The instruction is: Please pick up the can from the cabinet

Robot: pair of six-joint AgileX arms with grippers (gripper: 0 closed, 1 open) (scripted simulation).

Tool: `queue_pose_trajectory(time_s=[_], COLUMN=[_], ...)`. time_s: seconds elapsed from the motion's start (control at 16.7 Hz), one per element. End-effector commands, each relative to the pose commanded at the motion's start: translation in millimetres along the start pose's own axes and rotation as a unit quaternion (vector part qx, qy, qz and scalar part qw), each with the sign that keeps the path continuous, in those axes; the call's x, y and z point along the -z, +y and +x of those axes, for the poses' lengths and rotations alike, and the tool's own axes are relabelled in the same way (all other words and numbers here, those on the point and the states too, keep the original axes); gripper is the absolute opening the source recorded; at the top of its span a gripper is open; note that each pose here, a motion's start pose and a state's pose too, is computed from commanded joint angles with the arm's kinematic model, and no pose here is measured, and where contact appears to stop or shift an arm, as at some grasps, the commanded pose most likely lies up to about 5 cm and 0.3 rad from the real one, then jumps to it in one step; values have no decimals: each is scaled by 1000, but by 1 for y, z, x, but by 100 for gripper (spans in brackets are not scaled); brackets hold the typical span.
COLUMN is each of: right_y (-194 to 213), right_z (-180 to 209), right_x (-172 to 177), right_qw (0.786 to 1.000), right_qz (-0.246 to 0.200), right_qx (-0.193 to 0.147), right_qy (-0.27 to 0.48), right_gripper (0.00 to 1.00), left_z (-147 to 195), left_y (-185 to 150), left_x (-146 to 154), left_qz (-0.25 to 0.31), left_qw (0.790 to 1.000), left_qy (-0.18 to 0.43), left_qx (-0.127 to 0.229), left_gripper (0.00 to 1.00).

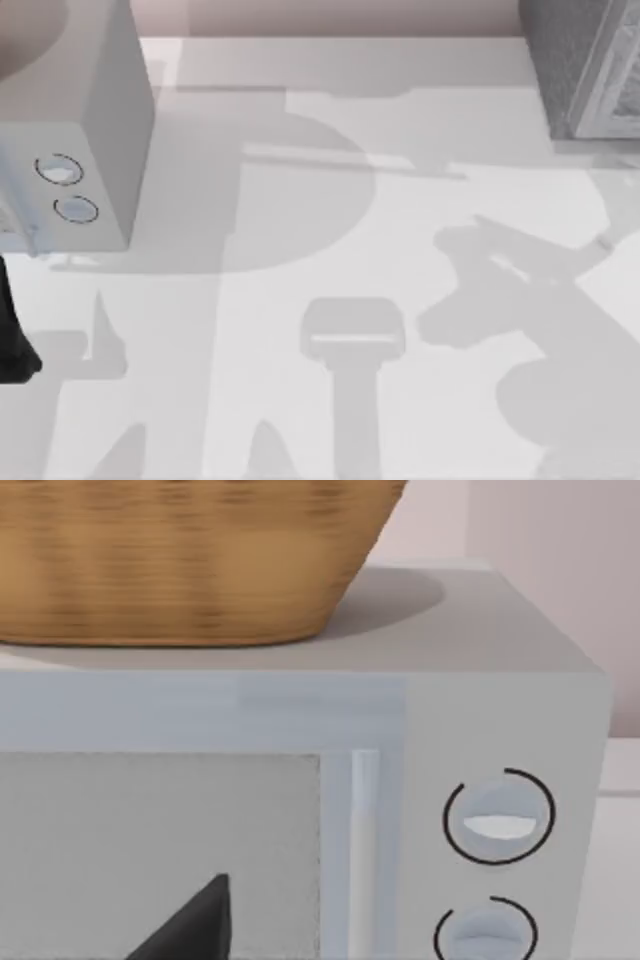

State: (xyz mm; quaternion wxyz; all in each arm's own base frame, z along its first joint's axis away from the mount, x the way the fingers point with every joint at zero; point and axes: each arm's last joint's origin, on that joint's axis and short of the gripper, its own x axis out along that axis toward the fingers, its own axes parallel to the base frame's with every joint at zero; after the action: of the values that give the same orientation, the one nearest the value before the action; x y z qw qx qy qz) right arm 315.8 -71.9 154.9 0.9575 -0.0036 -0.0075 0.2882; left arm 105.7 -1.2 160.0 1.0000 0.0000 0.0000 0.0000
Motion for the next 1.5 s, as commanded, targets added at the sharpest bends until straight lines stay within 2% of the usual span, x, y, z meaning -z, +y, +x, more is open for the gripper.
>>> queue_pose_trajectory(time_s=[0.6, 1.14, 1.5], right_y=[-41, -41, -38], right_z=[3, 5, 26], right_x=[99, 107, 113], right_qw=[997, 996, 996], right_qz=[9, 9, 8], right_qx=[-82, -93, -91], right_qy=[4, 3, 3], right_gripper=[0, 0, 0], left_z=[0, 0, 0], left_y=[0, 0, 0], left_x=[0, 0, 0], left_qz=[0, 0, 0], left_qw=[1000, 1000, 1000], left_qy=[0, 0, 0], left_qx=[0, 0, 0], left_gripper=[100, 100, 100])
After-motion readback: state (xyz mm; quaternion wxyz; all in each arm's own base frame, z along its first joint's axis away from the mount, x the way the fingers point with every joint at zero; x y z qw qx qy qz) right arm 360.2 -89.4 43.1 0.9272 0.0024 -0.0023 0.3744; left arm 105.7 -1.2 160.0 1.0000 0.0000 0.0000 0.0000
